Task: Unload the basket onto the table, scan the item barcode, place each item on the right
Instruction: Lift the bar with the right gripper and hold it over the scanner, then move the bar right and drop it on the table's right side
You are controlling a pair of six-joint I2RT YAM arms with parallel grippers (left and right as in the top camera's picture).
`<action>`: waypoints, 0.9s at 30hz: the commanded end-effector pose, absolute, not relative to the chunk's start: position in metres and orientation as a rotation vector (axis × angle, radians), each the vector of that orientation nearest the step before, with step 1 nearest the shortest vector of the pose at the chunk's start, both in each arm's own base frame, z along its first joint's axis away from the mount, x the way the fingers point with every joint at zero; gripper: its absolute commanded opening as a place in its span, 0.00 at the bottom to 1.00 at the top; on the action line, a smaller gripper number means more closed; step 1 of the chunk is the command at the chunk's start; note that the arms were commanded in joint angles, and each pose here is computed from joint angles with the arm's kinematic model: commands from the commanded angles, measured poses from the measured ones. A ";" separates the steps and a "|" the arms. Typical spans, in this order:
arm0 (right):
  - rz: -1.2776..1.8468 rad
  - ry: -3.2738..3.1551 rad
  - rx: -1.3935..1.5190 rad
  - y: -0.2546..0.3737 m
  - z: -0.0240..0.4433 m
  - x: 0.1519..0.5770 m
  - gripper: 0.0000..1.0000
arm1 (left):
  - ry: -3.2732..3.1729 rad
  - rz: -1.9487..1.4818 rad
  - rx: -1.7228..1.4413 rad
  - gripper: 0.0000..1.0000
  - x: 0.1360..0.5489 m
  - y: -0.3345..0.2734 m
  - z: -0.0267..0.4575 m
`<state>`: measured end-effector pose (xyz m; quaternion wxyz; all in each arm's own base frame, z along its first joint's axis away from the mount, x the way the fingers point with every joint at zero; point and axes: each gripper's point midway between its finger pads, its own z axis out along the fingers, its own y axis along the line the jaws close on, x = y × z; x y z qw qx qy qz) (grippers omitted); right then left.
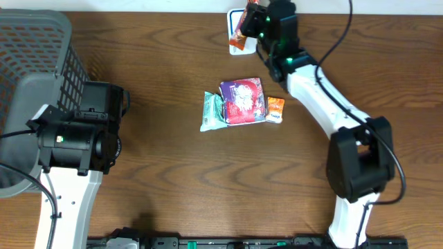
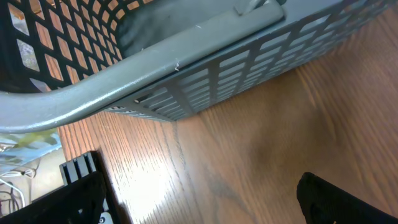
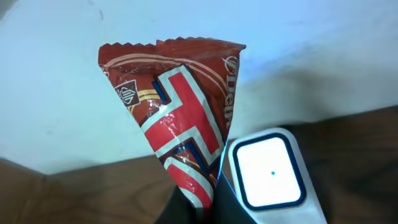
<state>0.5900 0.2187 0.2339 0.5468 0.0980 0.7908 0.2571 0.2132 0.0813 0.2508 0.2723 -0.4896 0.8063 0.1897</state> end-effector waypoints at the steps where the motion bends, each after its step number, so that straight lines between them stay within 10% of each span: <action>1: 0.529 1.848 0.314 0.204 0.223 0.619 0.01 | 2.156 0.545 -1.320 0.98 0.212 0.086 0.251; 17: 0.305 2.031 0.270 0.193 0.182 0.662 0.01 | 2.156 0.545 -1.321 0.98 0.212 0.086 0.251; 27: 0.058 2.070 0.426 0.039 0.244 0.639 0.01 | 2.156 0.545 -1.321 0.98 0.212 0.086 0.251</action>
